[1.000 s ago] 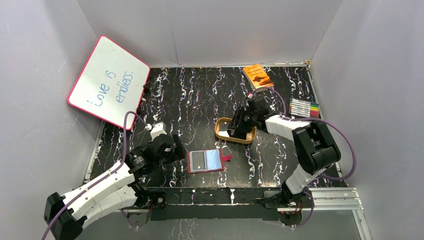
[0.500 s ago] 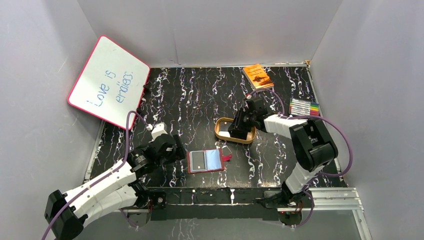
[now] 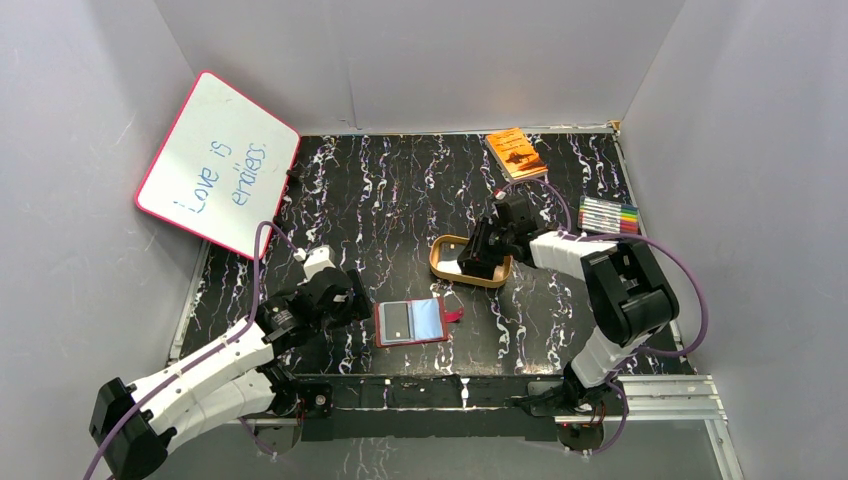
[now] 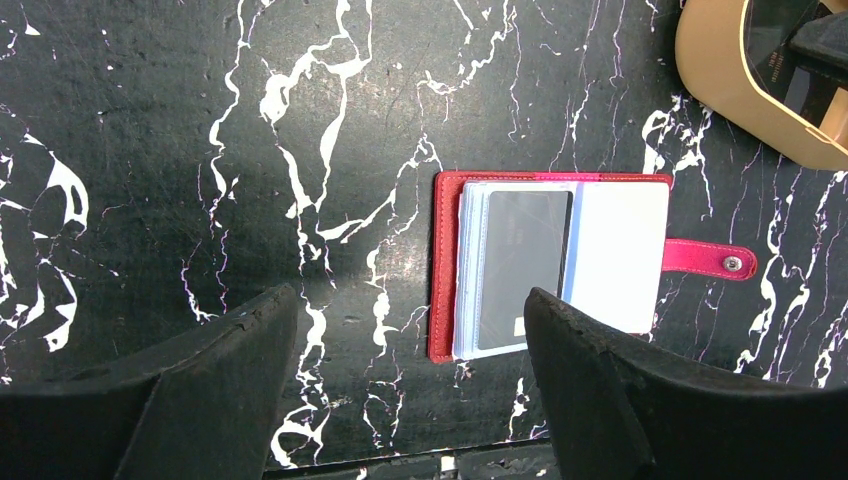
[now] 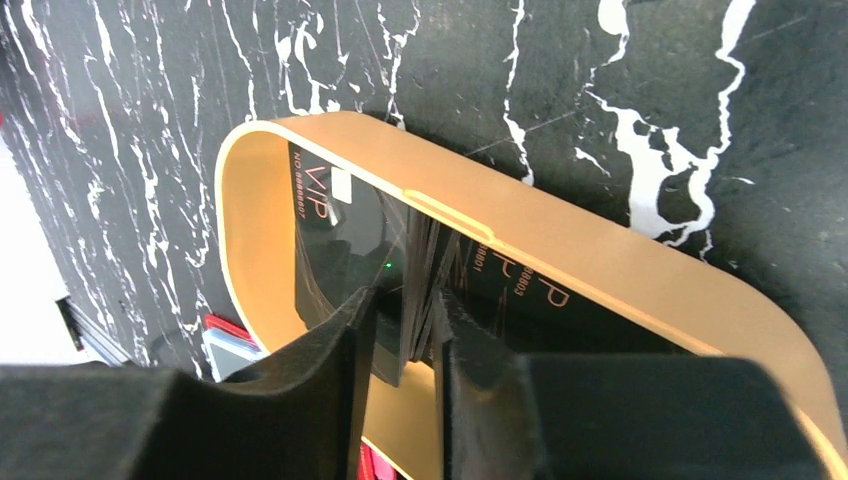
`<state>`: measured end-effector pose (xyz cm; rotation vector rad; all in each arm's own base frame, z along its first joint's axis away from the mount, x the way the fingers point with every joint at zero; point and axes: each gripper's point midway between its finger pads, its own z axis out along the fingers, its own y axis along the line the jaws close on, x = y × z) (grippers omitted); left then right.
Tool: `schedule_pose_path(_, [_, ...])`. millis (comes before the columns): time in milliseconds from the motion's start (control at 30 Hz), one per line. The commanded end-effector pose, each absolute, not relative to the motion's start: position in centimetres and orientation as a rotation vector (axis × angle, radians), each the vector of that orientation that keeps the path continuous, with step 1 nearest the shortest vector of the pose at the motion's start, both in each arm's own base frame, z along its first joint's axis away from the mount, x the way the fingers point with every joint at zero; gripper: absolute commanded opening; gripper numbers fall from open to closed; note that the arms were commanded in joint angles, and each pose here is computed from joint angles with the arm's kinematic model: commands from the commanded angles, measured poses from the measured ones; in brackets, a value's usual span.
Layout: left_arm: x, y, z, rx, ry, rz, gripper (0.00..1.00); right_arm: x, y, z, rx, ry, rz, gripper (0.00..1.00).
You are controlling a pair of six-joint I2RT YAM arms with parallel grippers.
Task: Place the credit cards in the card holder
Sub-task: Pick up the credit card from the storage box.
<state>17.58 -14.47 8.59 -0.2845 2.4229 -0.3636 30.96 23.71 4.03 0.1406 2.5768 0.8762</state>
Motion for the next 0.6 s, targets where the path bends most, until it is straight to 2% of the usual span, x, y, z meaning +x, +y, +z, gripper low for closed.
schedule_pose_path(0, [17.4,-14.0,8.2,-0.286,2.428,-0.336,0.8,31.3,24.0,5.8,0.137,2.514,0.938,0.43])
schedule_pose_path(100, [17.4,-14.1,8.2,-0.284,2.428,-0.345,0.8,31.7,24.3,6.4,0.14,2.498,0.954,0.55])
schedule_pose_path(233, [17.3,-14.1,8.1,-0.288,2.429,-0.35,0.8,32.1,24.5,6.3,0.126,2.513,0.937,0.58])
schedule_pose_path(567, [17.2,-14.1,7.7,-0.289,2.447,-0.334,0.8,31.7,24.4,4.4,0.109,2.583,0.892,0.43])
